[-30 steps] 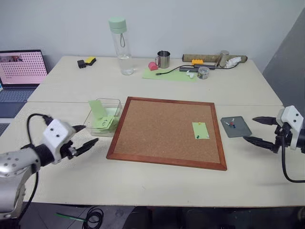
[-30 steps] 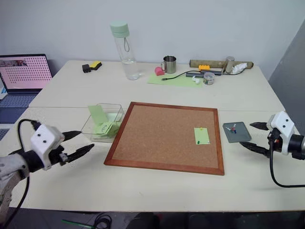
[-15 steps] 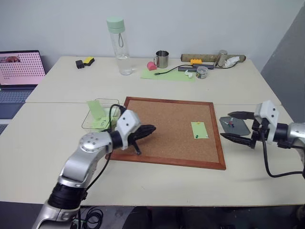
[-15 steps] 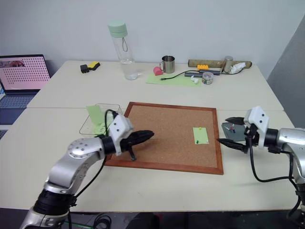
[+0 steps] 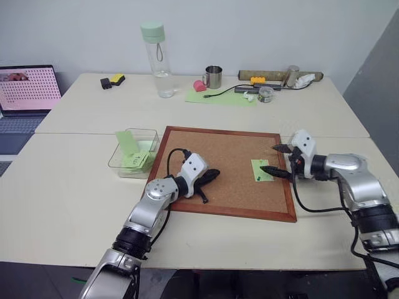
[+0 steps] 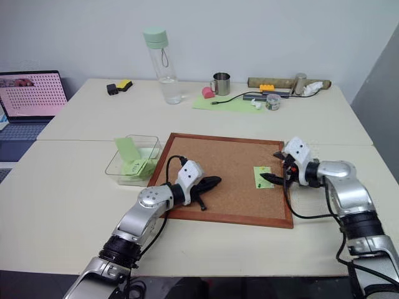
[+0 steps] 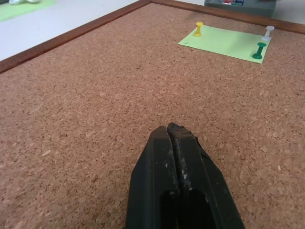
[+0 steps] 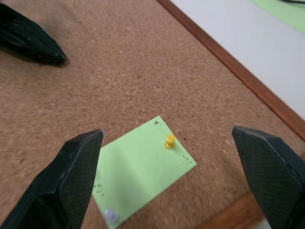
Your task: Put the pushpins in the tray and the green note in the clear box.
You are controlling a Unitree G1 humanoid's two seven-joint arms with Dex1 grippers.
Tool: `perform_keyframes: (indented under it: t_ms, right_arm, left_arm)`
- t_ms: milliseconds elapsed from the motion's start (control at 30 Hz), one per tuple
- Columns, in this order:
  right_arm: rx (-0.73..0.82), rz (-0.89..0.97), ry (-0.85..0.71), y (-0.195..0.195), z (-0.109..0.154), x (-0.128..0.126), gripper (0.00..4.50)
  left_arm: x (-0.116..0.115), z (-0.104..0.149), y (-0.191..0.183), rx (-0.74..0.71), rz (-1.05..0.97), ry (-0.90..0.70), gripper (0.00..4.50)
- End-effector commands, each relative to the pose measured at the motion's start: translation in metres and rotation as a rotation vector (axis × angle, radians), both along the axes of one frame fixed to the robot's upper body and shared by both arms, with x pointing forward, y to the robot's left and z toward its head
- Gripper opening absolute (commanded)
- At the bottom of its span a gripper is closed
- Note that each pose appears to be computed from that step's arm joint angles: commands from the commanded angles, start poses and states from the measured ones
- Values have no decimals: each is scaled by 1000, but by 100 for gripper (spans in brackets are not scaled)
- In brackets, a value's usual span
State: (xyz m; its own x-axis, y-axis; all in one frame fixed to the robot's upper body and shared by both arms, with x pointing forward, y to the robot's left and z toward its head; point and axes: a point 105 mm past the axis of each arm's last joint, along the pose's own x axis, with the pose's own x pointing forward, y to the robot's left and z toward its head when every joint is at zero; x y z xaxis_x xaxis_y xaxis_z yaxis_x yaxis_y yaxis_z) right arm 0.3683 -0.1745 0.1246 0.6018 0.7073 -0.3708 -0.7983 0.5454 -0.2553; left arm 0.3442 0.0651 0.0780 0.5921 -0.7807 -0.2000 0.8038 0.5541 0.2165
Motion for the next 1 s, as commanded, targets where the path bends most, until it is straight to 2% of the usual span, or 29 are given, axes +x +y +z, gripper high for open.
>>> perform_keyframes:
  t_ms: [33,167,267,300,800,900,1000]
  right_arm:
    - [-2,-7,-67,3,7,13,450]
    - [-4,-6,-76,6,-1,19,450]
    - [2,-11,-81,6,-4,21,406]
    - [5,-11,-82,6,-5,22,373]
    - [41,5,-70,8,-9,21,79]
    - [49,7,-70,9,-8,21,9]
    - [57,11,-72,10,-6,20,2]
  left_arm:
    - [1,-9,6,28,25,7,1]
    - [-1,-10,10,33,29,6,1]
    - [-2,-11,11,36,36,5,0]
    - [-2,-11,12,37,36,6,0]
    - [-5,-17,18,59,43,19,0]
    - [-5,-18,18,65,44,19,0]
    - [-6,-19,18,71,46,22,0]
